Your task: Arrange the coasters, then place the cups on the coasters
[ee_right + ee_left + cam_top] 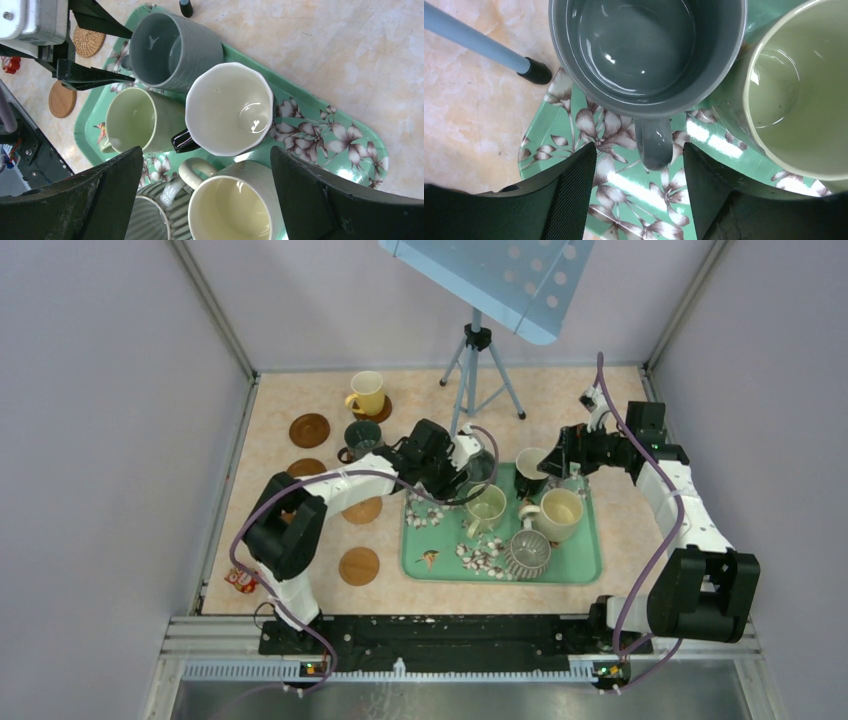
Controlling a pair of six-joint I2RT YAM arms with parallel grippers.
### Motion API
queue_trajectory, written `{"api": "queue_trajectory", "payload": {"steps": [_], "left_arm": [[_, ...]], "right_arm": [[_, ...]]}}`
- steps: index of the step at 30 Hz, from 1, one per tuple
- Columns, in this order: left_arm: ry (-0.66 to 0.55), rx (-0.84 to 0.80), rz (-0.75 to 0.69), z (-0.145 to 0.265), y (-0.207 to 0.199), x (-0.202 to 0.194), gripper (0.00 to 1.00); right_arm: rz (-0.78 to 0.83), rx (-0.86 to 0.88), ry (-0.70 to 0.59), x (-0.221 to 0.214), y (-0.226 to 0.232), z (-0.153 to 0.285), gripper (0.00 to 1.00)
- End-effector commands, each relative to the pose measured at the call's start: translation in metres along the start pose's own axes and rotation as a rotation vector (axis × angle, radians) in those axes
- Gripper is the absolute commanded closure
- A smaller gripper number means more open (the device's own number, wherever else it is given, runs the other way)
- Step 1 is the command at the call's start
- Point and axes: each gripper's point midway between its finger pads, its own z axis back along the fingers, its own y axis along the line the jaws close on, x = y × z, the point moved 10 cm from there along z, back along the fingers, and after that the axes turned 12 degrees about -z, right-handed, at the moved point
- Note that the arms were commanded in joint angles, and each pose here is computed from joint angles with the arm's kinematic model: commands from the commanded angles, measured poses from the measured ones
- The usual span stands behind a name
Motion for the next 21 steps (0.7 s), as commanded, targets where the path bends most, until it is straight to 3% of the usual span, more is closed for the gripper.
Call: {"api": "queue_trajectory", "payload": {"steps": [1,8,14,21], "left_arm": [[-0.01,-0.026,-0.032,-0.009,0.005,0.01,0.28],[0.028,-0.006,-0.035,-0.026,0.012,0.009,0.31],[0.045,0.023,-0.036,-0.038,0.017,0.009,0.39],[0.01,0.029,-0.045,-0.041,0.019,0.013,0.59]], "right_arm": [[0.06,0.009,-0.044,0.014,0.006,0.008,0.04],[0.058,0.007,-0.041,0.014,0.005,0.008,0.04],[0.06,0.006,-0.04,0.014,0.005,0.008,0.04],[0.058,0.006,-0.038,0.014,0.005,0.007,0.04]]}}
